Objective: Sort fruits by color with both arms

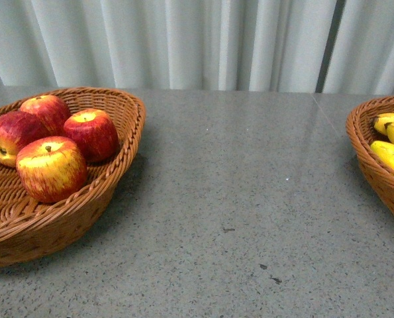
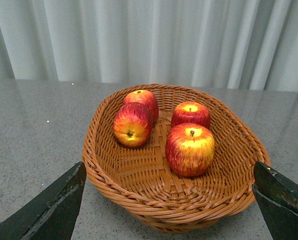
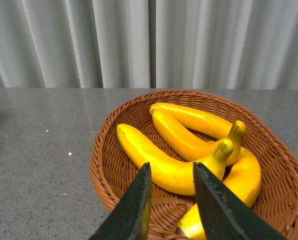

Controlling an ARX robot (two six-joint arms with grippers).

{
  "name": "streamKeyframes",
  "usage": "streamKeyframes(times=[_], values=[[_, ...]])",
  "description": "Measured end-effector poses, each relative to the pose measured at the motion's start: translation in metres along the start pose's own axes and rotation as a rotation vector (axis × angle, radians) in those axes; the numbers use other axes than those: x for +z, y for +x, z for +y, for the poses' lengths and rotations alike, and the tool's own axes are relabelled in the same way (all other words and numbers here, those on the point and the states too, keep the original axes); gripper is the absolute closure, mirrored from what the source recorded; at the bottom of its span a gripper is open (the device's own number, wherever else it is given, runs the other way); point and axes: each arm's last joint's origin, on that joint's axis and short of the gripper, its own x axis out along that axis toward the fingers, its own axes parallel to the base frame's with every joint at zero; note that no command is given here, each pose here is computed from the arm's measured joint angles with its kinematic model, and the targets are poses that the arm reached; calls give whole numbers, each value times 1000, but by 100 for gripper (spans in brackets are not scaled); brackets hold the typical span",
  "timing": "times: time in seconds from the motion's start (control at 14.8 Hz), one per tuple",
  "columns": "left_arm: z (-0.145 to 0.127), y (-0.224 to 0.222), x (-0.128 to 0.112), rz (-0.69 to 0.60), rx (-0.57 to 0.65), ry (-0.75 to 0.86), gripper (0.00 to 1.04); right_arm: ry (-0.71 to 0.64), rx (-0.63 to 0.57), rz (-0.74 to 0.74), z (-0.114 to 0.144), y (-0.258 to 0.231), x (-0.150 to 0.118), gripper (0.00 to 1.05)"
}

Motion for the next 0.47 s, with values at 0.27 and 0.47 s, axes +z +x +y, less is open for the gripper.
streamKeyframes(times=[0.27, 0.47], values=[[0, 0, 0, 0, 0, 0, 7, 0, 0, 0, 0, 0, 0, 34], [0, 0, 0, 0, 0, 0, 7, 0, 0, 0, 0, 0, 0, 5]])
